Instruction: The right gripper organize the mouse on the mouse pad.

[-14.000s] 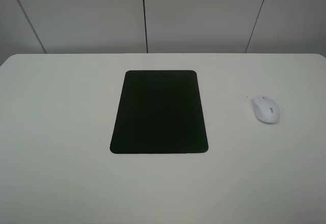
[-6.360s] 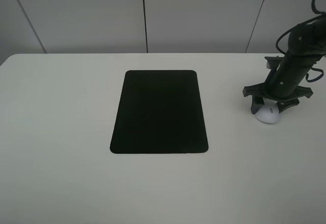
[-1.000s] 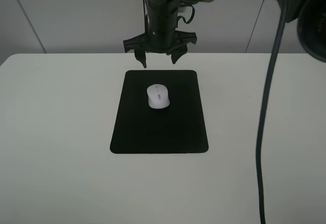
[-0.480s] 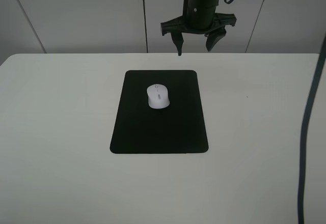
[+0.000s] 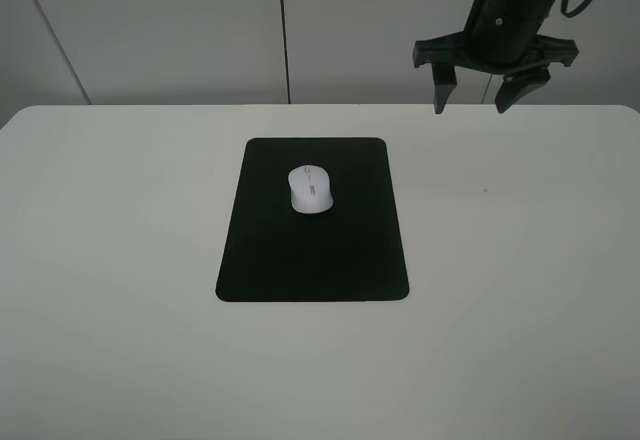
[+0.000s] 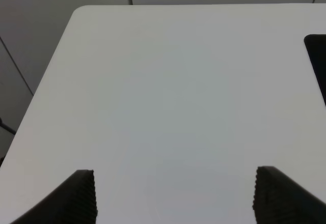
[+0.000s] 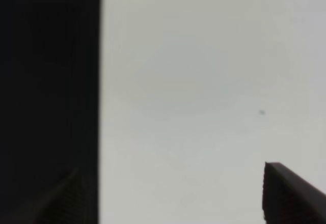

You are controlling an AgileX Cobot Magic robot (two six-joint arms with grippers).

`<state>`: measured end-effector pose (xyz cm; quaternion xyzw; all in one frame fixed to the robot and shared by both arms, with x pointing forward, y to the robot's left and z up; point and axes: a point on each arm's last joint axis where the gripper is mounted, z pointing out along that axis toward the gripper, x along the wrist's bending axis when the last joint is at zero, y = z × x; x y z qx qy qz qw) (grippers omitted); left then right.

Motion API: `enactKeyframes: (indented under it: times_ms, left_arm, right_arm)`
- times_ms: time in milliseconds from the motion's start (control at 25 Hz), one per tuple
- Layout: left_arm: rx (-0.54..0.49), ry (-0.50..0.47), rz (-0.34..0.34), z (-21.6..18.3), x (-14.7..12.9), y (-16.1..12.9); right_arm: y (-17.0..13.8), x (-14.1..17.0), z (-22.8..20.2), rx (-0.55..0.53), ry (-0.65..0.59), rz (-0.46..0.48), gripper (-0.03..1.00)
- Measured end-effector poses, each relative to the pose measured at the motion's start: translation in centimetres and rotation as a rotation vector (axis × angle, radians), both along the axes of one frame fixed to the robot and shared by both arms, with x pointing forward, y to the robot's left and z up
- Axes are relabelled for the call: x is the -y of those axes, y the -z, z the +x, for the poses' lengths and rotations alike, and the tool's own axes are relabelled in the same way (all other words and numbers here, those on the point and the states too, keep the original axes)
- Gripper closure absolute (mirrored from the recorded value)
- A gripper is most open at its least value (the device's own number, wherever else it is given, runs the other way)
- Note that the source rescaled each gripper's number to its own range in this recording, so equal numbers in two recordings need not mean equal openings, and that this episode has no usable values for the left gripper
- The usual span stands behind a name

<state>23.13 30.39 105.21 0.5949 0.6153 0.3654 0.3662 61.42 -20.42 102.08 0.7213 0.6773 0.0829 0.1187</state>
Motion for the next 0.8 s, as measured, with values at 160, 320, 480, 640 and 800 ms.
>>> enactKeyframes:
  times_ms: [160, 320, 480, 640, 800]
  left_arm:
    - [0.000, 0.000, 0.000, 0.0, 0.0, 0.0]
    - [0.000, 0.000, 0.000, 0.0, 0.0, 0.0]
    - [0.000, 0.000, 0.000, 0.0, 0.0, 0.0]
    - [0.000, 0.000, 0.000, 0.0, 0.0, 0.0]
    - [0.000, 0.000, 0.000, 0.0, 0.0, 0.0]
  right_arm:
    - [-1.0, 4.0, -2.4, 0.025, 0.088, 0.022, 0.50]
    - [-2.4, 6.8, -5.2, 0.051, 0.136, 0.032, 0.50]
    - [-4.5, 8.1, -8.4, 0.118, 0.126, 0.026, 0.50]
    - [-7.2, 8.1, -11.7, 0.237, 0.078, 0.031, 0.50]
    - [-9.2, 7.4, -14.7, 0.329, 0.014, 0.041, 0.50]
